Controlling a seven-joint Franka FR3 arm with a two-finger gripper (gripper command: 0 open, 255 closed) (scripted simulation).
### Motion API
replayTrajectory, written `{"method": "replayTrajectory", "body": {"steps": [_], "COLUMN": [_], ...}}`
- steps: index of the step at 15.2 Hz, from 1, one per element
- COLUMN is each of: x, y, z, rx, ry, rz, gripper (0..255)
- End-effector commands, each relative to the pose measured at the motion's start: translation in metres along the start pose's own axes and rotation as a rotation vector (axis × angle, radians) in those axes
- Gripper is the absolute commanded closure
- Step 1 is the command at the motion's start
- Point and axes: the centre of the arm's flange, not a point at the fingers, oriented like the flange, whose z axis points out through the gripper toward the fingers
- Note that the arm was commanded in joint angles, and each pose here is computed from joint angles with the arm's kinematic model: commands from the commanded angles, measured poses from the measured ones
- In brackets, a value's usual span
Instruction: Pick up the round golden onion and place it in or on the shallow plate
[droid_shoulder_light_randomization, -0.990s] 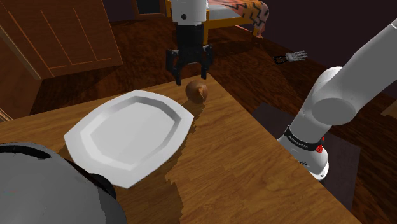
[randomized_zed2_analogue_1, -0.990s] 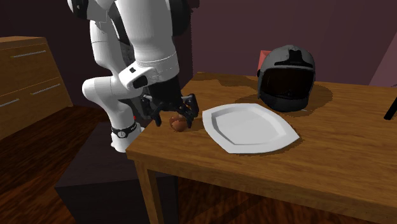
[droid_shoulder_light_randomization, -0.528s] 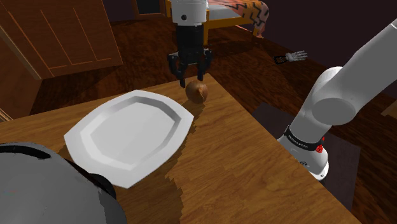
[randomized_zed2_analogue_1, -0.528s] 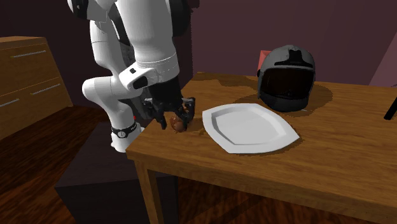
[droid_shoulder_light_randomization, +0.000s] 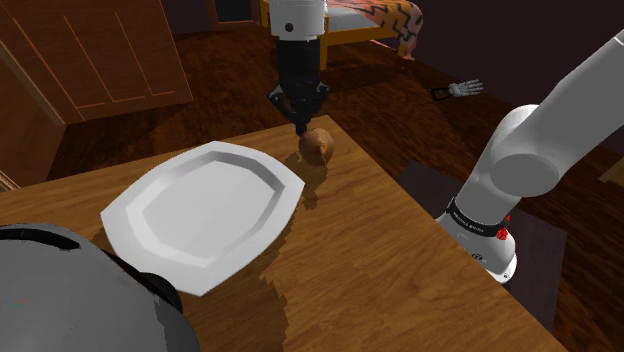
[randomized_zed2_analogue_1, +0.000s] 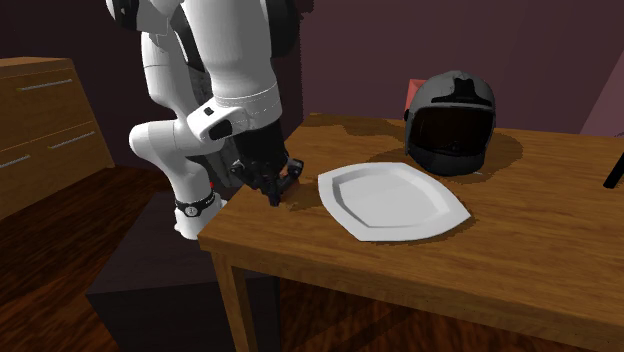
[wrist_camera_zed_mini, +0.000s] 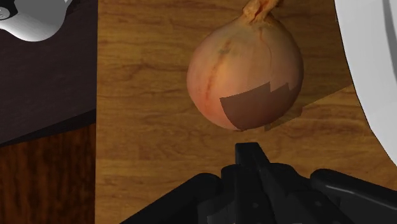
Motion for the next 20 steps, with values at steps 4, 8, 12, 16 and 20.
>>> {"method": "replayTrajectory", "body": {"steps": [4, 8, 12, 16, 20], "x": [-0.022, -0.047, -0.047, -0.048, -0.048], "y": [-0.007, -0.016, -0.014, -0.013, -0.013], "z": [-0.011, -0.019, 0.002, 0.016, 0.016], "rx": [-0.042, -0.090, -0.090, -0.090, -0.090], "ry": [-0.011, -0.024, -0.024, -0.024, -0.024], "rz": [0.044, 0.095, 0.095, 0.095, 0.095], "gripper": [0, 0, 0, 0, 0]}}
